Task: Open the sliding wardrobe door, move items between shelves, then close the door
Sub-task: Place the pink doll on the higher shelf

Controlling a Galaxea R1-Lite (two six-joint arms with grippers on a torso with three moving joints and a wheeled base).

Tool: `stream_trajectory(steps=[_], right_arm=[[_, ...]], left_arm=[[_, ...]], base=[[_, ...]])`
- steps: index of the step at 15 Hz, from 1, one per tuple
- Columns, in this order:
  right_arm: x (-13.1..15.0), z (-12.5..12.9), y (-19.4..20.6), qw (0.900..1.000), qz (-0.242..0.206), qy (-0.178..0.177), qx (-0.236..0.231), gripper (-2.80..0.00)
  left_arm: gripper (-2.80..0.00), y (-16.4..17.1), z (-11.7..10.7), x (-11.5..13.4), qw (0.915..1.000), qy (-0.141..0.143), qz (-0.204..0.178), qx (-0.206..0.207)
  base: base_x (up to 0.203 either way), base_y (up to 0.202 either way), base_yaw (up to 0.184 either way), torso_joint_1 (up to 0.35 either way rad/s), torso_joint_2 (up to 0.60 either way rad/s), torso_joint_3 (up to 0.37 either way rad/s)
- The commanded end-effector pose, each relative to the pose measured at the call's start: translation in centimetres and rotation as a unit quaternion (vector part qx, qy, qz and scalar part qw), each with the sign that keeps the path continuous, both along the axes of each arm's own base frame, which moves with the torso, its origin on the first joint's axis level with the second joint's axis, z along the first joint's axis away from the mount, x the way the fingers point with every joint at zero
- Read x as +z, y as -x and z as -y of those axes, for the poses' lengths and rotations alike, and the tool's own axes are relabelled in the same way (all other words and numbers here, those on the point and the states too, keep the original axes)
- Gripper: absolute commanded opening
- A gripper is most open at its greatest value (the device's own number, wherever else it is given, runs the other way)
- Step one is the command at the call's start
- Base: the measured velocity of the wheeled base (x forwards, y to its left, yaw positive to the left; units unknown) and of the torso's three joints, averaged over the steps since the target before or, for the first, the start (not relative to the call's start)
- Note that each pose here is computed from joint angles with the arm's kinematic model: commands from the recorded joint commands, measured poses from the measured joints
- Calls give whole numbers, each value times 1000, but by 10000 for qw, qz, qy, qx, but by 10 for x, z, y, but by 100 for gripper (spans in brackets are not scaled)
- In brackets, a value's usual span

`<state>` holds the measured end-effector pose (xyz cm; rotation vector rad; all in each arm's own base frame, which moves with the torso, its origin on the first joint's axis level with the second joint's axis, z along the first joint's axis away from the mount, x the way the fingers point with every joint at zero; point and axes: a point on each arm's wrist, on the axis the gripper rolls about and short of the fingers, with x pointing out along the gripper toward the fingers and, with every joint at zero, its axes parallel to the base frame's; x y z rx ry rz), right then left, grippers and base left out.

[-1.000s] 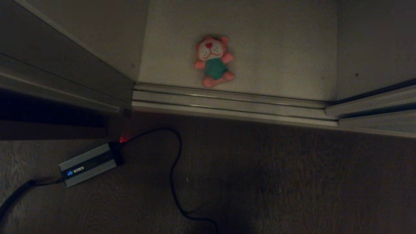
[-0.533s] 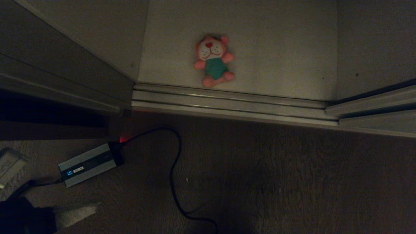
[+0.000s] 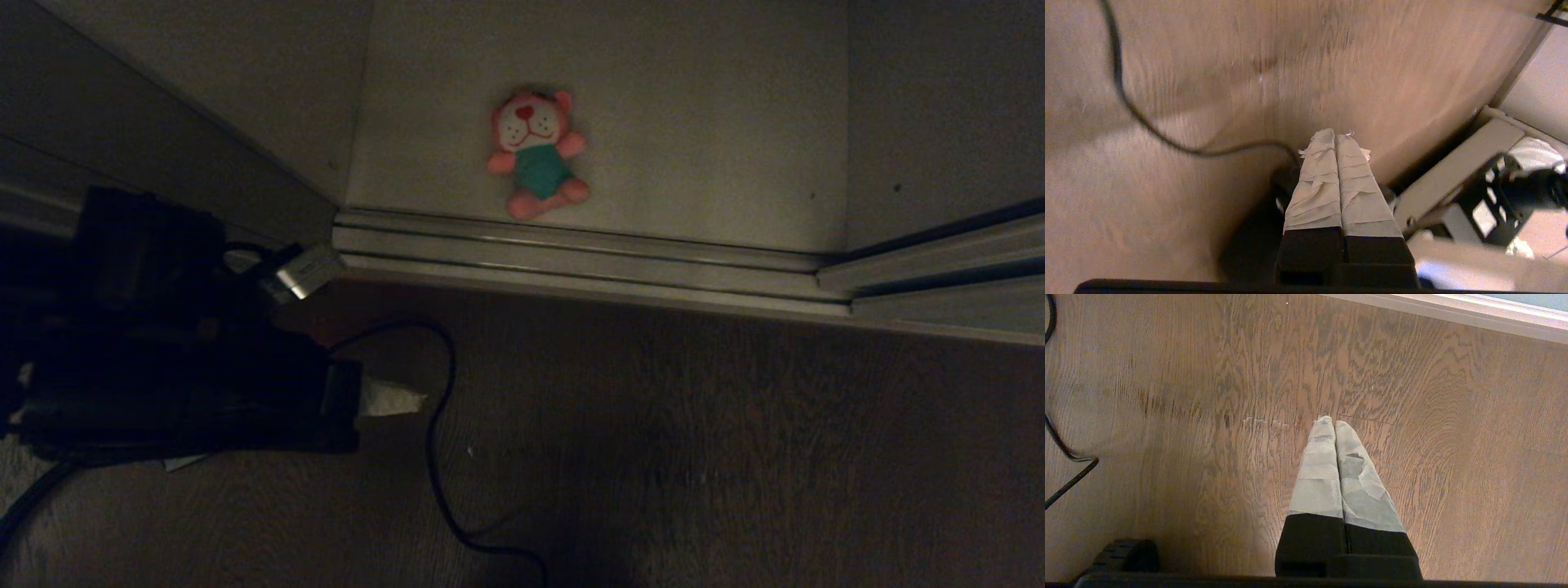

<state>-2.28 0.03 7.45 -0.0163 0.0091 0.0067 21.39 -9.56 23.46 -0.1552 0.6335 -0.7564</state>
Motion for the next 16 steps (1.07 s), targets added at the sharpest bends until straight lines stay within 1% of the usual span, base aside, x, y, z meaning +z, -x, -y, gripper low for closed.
stream_trajectory(steps=[1,2,3,5,6,7,9,10,13,14,16], right_arm=[[-1,0,0,10000,-8,7,3,-280],[-1,0,0,10000,-14,2,1,-280],[-1,0,0,10000,-8,2,5,-280],[-1,0,0,10000,-8,2,-2,-280],[-1,0,0,10000,-8,2,5,-280],[-1,0,0,10000,-8,2,3,-280],[-1,0,0,10000,-14,7,3,-280],[-1,0,0,10000,-8,2,5,-280],[-1,0,0,10000,-8,2,-1,-280],[-1,0,0,10000,-8,2,-2,-280],[-1,0,0,10000,-8,2,5,-280]], left_arm=[[-280,-34,21,-10,9998,-104,-188,-35],[-280,-48,27,-14,9997,-164,-130,156],[-280,-61,31,-15,9989,-133,-14,450],[-280,-89,42,-12,9942,57,232,1047],[0,-100,47,-9,9910,129,326,1295],[0,-106,52,-2,9880,280,414,1460],[0,-111,58,19,9813,840,413,1681],[0,-113,60,28,9785,1042,455,1722],[0,-131,69,41,9734,1355,609,1741],[0,-139,73,39,9724,1414,601,1756],[0,-157,82,23,9715,1468,613,1755]], base=[[0,0,0,0,0,0],[0,0,0,0,0,0],[0,0,0,0,0,0],[0,0,0,0,0,0],[0,0,0,0,0,0],[0,0,0,0,0,0],[0,0,0,0,0,0],[0,0,0,0,0,0],[0,0,0,0,0,0],[0,0,0,0,0,0],[0,0,0,0,0,0]])
